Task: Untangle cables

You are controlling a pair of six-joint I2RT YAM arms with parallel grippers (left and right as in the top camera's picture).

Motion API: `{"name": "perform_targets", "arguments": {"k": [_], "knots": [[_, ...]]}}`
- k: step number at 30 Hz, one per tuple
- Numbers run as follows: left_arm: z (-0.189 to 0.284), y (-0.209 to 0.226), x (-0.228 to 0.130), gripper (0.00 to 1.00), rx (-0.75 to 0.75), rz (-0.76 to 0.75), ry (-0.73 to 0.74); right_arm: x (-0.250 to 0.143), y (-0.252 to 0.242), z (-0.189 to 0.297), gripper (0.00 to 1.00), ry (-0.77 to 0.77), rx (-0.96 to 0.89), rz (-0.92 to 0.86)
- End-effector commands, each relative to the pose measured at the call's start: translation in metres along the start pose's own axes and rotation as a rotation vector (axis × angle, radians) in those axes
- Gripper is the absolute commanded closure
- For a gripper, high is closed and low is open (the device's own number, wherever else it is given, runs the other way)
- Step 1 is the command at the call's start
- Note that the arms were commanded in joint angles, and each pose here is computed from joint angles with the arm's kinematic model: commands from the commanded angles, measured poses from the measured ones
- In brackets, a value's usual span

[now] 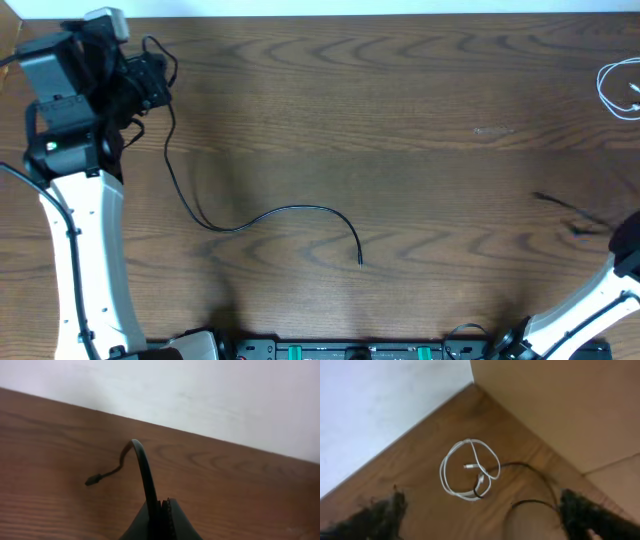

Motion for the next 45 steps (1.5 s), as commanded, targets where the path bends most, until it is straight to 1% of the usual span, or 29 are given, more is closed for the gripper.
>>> {"name": "perform_targets", "arguments": {"k": [1,5,8,12,16,17,19,21,30,33,37,40,44,45], "knots": [[-0.005,-0.012,0.002,0.93,-0.024,-0.068,0.001,0.003,0.002,0.013,0.01,-0.007,0.021,-0.015],[-0.008,-0.022,0.0,0.93,-0.048,-0.082,0.01,-0.002,0.014,0.027,0.01,0.027,0.114,-0.012],[-0.01,-0.031,-0.002,0.93,-0.068,-0.094,0.016,-0.009,0.028,0.038,0.01,0.071,0.217,0.01],[-0.013,-0.044,-0.003,0.93,-0.099,-0.114,0.018,-0.027,0.06,0.053,0.01,0.16,0.431,0.085],[-0.014,-0.065,0.001,0.93,-0.208,-0.136,-0.012,-0.055,0.104,0.073,0.01,0.271,0.697,0.19],[-0.013,-0.073,0.007,0.93,-0.26,-0.106,-0.034,-0.069,0.125,0.084,0.01,0.311,0.802,0.253],[-0.009,-0.083,0.016,0.93,-0.343,-0.024,-0.068,-0.087,0.154,0.098,0.01,0.357,0.898,0.323],[-0.005,-0.091,0.026,0.93,-0.405,0.029,-0.101,-0.104,0.179,0.108,0.01,0.397,0.943,0.374],[0.014,-0.106,0.073,0.93,-0.529,0.162,-0.31,-0.186,0.289,0.171,0.01,0.466,1.188,0.675],[0.02,-0.11,0.082,0.93,-0.564,0.201,-0.344,-0.222,0.324,0.194,0.01,0.492,1.272,0.764],[0.022,-0.111,0.085,0.93,-0.584,0.248,-0.347,-0.267,0.364,0.213,0.01,0.523,1.379,0.848],[0.023,-0.111,0.086,0.93,-0.588,0.243,-0.355,-0.306,0.394,0.226,0.04,0.552,1.49,0.9],[0.024,-0.111,0.086,0.93,-0.589,0.241,-0.358,-0.348,0.421,0.233,0.07,0.589,1.598,0.941],[0.024,-0.111,0.087,0.93,-0.589,0.241,-0.359,-0.368,0.431,0.238,0.07,0.624,1.687,0.941]]}}
Point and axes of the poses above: each gripper's point midway between its finger pads, its own z axis back along the fingers, its own y axis along the line the jaws close on, x = y × z, the point moved 6 cm from there along z, back along the fingers, and after that the axes turned 3 degrees about -z, right-handed, at the moved point
